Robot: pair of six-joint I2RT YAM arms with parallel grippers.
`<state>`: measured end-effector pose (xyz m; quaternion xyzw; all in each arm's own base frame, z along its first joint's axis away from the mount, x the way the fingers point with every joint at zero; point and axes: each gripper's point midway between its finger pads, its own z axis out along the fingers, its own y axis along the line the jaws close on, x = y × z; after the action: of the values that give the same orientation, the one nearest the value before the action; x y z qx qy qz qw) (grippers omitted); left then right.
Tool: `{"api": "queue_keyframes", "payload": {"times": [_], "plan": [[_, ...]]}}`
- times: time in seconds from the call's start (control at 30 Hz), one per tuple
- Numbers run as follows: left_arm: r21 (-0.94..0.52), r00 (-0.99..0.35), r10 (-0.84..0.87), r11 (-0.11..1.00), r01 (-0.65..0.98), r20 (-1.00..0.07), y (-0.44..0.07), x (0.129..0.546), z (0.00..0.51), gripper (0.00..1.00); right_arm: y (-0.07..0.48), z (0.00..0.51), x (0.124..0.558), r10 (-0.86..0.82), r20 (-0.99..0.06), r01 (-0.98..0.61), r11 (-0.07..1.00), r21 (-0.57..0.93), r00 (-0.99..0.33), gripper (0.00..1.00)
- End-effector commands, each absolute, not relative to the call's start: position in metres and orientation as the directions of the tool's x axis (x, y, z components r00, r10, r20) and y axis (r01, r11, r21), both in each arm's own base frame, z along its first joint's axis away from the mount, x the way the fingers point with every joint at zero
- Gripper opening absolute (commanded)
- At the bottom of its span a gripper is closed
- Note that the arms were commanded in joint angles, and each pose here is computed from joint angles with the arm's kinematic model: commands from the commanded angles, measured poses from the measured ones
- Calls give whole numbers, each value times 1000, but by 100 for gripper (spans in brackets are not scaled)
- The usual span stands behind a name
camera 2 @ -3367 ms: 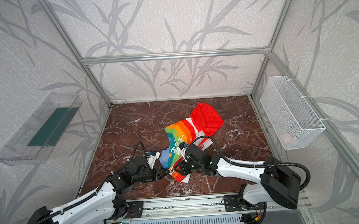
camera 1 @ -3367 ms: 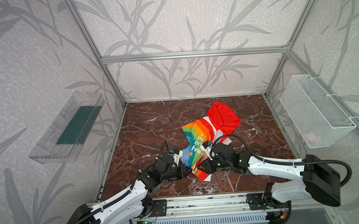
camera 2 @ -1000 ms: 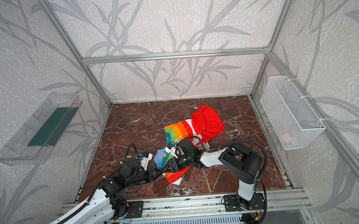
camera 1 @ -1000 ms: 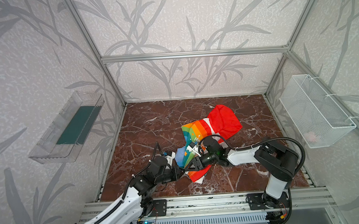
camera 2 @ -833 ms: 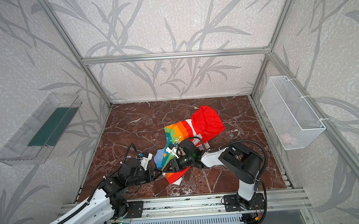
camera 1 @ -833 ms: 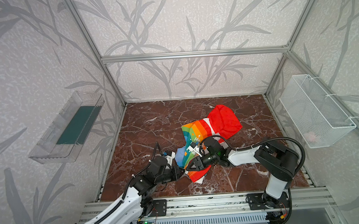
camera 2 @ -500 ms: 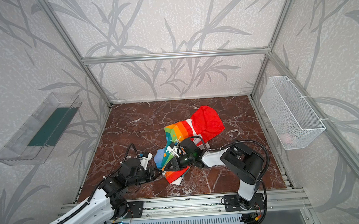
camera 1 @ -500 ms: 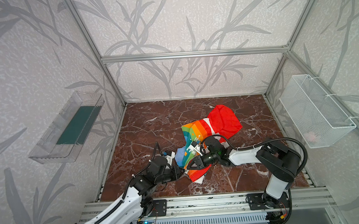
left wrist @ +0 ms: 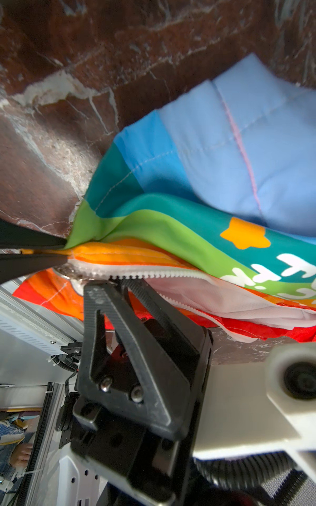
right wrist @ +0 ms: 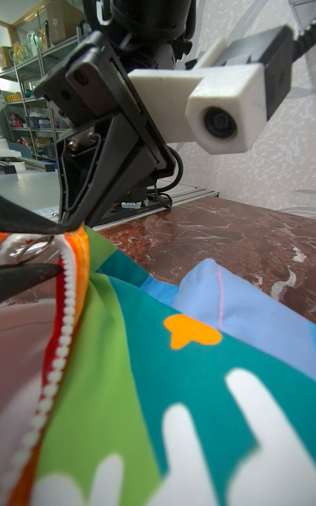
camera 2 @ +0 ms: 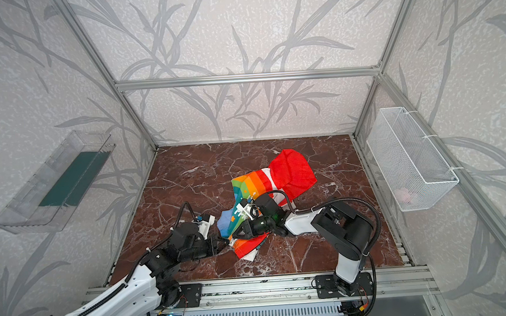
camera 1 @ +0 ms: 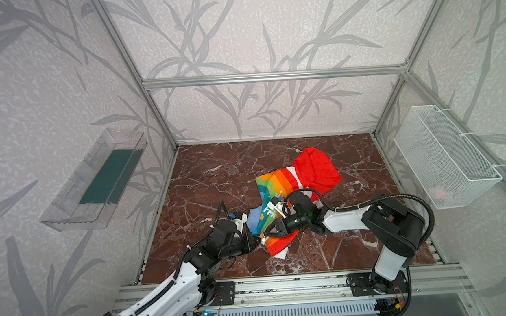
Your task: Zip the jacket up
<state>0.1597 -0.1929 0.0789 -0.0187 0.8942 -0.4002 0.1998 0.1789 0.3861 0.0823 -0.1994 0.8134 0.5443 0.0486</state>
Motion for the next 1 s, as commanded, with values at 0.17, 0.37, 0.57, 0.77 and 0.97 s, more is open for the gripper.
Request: {"api": "queue_keyframes", "payload": {"times": [0.17, 0.37, 0.57, 0.77, 0.97], "plan": [[-730, -915, -209, 672, 122, -345, -192, 161, 77, 0, 385, 84, 180, -280, -292, -379, 345, 859, -915, 11], [-728, -915, -210, 674, 121, -346, -192, 161, 77, 0, 384, 93, 183, -269, -314, -396, 350, 849, -911, 3], [-727, -913, -209, 675, 125, -350, -190, 160, 79, 0, 382, 104, 183, -273, -332, -415, 354, 838, -903, 0], [-706, -914, -237, 705, 71, -329, -177, 153, 69, 0, 374, 120, 187, -254, -404, -475, 385, 791, -879, 0], [-702, -909, -245, 708, 69, -337, -172, 151, 71, 0, 353, 133, 193, -271, -494, -559, 494, 665, -826, 0]]}}
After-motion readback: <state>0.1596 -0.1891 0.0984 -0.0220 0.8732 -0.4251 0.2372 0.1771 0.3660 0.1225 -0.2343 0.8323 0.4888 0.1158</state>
